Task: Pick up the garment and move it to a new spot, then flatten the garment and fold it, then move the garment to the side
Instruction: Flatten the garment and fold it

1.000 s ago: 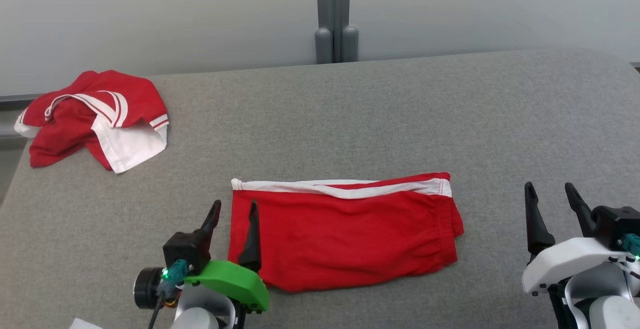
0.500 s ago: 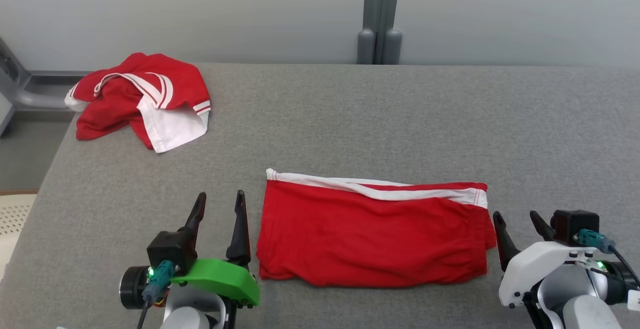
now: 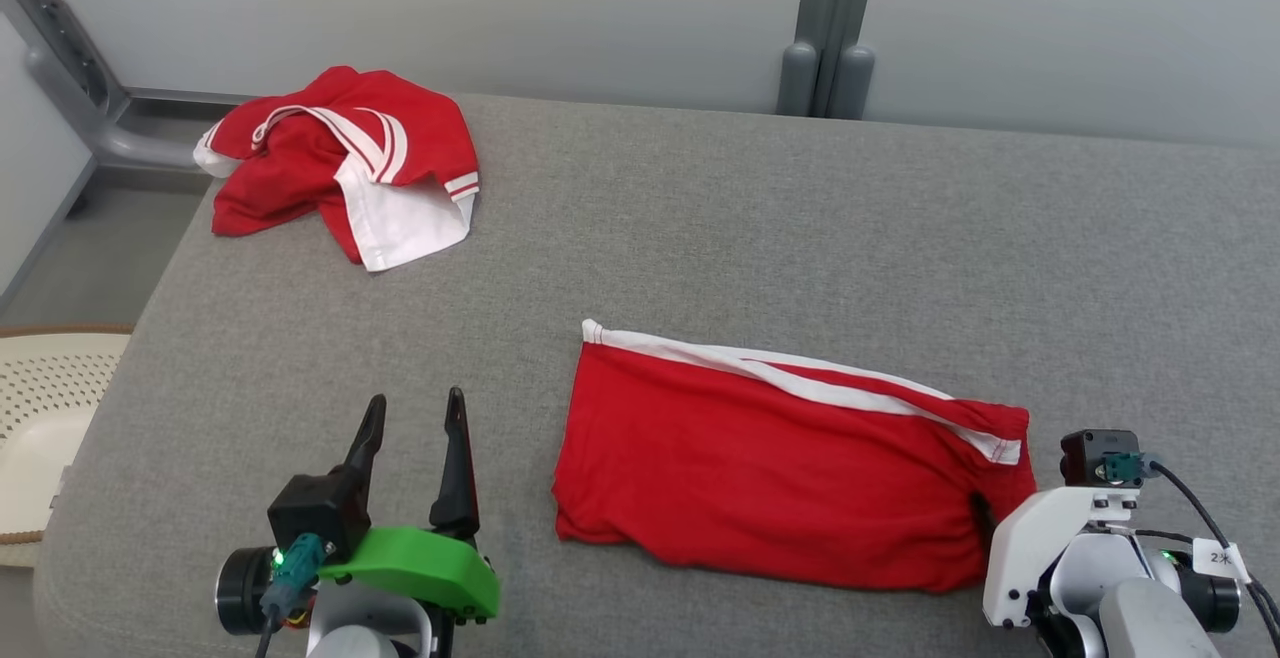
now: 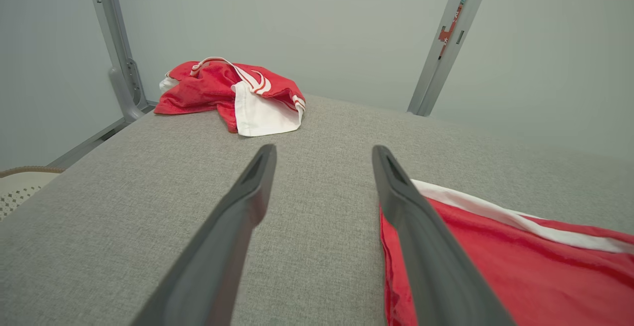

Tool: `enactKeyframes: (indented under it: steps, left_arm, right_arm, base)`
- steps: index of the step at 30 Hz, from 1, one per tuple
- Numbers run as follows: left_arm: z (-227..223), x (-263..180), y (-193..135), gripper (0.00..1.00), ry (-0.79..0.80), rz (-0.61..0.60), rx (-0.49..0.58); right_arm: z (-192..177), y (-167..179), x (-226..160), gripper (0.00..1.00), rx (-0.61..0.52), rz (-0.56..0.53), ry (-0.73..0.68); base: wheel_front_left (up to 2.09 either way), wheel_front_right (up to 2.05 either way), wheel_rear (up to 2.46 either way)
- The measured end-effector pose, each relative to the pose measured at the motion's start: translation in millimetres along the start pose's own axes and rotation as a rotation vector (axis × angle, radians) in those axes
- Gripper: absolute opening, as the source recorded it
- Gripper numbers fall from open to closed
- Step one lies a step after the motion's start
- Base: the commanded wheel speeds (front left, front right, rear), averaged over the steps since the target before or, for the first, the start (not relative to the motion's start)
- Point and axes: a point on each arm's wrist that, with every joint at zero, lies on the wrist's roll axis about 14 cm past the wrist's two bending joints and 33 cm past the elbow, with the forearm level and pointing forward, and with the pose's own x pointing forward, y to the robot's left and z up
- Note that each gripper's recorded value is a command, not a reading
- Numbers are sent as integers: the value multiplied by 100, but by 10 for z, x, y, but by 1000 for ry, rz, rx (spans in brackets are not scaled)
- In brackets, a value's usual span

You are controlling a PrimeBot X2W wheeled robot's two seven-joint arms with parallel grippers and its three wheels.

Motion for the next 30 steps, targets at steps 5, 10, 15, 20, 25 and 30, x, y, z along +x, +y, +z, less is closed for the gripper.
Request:
enactKeyframes:
  steps: [5,10,15,20,25,30]
  left_arm:
    - [-14,-44,22,100,6,3,6]
    - [-28,-45,-40,100,15,-17,12]
    - [-20,-18,-177,100,14,-60,10]
    - [-35,-2,-335,100,22,-107,7]
    - [-49,-5,-429,100,26,-133,4]
    - [-61,-23,-443,100,30,-137,3]
  right_arm:
    - [-23,35,15,33,55,19,13]
    - [-2,26,-4,0,76,19,1]
    - [97,-184,-79,0,77,-24,-31]
    - [175,-565,-247,0,68,-92,-47]
    - [203,-676,-394,0,103,-95,-58]
    - [463,-332,-440,0,124,13,-131]
  base:
    - [0,0,0]
    - [0,0,0]
    - [0,0,0]
    - [0,0,0]
    - [0,0,0]
    - [0,0,0]
